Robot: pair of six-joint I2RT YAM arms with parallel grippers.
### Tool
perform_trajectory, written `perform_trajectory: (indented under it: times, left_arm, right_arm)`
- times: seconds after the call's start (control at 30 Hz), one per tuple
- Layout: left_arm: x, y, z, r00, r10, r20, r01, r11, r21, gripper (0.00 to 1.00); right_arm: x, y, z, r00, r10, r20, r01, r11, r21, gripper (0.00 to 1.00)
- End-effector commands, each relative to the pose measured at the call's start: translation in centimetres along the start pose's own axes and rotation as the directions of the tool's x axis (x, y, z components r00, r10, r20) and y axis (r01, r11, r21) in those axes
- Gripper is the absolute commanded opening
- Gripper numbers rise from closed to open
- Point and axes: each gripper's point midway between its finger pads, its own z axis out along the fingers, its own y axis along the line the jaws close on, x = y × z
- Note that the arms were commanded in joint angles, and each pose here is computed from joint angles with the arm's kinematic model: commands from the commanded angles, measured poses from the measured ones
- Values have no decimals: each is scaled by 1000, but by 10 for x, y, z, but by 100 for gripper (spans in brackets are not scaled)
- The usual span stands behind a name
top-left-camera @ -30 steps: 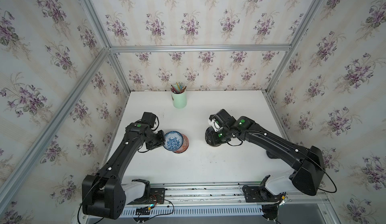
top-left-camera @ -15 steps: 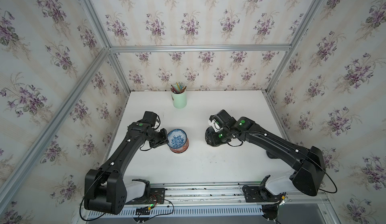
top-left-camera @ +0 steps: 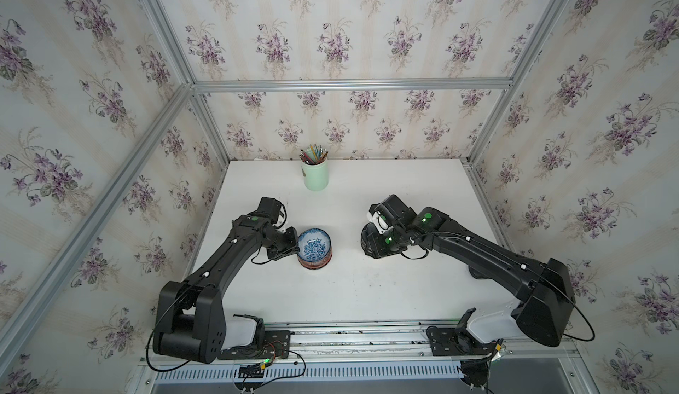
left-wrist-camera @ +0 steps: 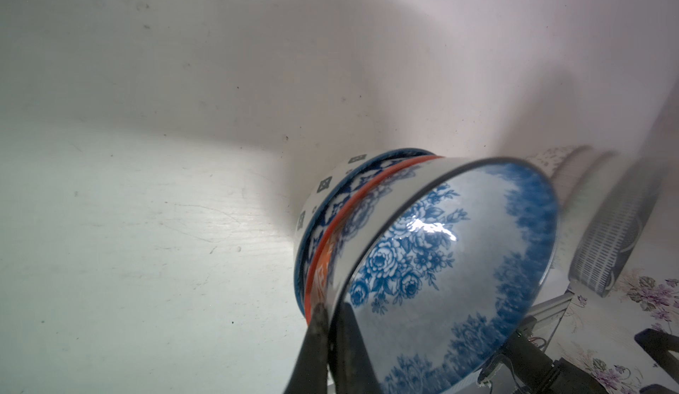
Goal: Stack the bowls
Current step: Place the bowl on the bowl.
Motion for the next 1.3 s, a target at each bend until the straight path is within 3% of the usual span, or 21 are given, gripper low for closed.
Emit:
perform_trajectory:
  times: [0.0, 0.8, 0.9, 1.0, 1.27]
  left_arm:
    - [-5, -2, -1, 1000, 11, 27, -12, 1000, 7, 0]
    - [6, 3, 2, 1000, 29, 2, -29, 999, -44, 1]
    - [5, 8, 1, 1000, 26, 7, -26, 997, -76, 22]
    - [5, 7, 0, 1000, 26, 6, -26, 997, -75, 34]
    - [4, 2, -13, 999, 34, 27, -32, 997, -77, 41]
  right_arm:
    - [-1, 2, -1, 1000, -5, 11, 5, 1000, -12, 49]
    - [1, 0, 1, 1000, -3, 7, 4, 1000, -11, 49]
    - [1, 0, 1, 1000, -2, 7, 2, 1000, -9, 50]
    - [1, 0, 1, 1000, -4, 7, 4, 1000, -8, 49]
    - [-15, -8, -11, 998, 16, 56, -16, 1000, 10, 49]
